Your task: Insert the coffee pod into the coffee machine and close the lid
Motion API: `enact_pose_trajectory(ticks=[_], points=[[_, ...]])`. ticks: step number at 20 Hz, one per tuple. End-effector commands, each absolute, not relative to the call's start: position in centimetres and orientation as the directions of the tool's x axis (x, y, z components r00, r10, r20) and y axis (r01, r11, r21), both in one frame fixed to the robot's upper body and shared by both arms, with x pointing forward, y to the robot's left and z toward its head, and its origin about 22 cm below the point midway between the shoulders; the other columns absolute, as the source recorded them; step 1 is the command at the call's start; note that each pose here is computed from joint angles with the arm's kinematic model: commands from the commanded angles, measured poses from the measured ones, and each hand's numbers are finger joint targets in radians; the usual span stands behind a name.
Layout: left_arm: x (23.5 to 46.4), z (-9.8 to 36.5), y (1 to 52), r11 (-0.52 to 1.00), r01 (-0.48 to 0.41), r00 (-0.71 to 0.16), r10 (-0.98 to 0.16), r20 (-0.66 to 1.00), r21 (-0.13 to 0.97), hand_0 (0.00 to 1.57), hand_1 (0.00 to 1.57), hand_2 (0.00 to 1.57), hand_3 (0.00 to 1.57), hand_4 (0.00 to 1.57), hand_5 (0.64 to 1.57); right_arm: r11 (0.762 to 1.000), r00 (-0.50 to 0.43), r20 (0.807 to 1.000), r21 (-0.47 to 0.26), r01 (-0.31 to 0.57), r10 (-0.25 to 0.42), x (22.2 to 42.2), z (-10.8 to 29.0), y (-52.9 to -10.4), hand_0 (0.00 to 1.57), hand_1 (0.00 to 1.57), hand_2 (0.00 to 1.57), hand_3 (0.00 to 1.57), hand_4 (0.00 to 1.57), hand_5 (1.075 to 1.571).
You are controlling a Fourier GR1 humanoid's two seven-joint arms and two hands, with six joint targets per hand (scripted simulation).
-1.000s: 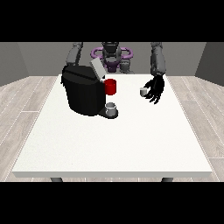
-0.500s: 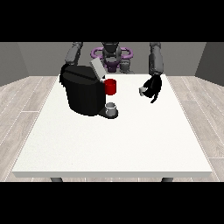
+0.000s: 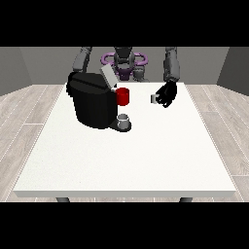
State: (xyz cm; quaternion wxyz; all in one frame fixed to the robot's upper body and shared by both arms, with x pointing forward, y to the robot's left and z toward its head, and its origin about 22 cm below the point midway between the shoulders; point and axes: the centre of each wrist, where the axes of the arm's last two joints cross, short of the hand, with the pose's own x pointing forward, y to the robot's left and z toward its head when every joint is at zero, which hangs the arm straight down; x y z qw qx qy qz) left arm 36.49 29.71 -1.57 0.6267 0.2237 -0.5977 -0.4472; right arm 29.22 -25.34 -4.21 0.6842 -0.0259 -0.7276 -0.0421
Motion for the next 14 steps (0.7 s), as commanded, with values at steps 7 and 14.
enact_pose_trajectory(ticks=[7,14], points=[[38.2,0.5,27.1,0.549,0.350,-0.133,-0.773,0.621,0.759,1.40,1.40,1.38,1.28,0.60,1.571,0.997,0.017,1.000,-0.020,0.077,0.018,28.2,-5.8,-25.0,0.00,0.00,0.00,0.00,0.23,1.571],[40.1,3.7,24.7,0.626,0.362,-0.106,-0.709,0.698,0.691,1.38,1.38,1.42,1.37,0.59,1.571,0.997,0.039,0.999,0.001,0.083,-0.004,28.9,-4.9,-25.7,0.00,0.00,0.00,0.00,0.34,1.571]])
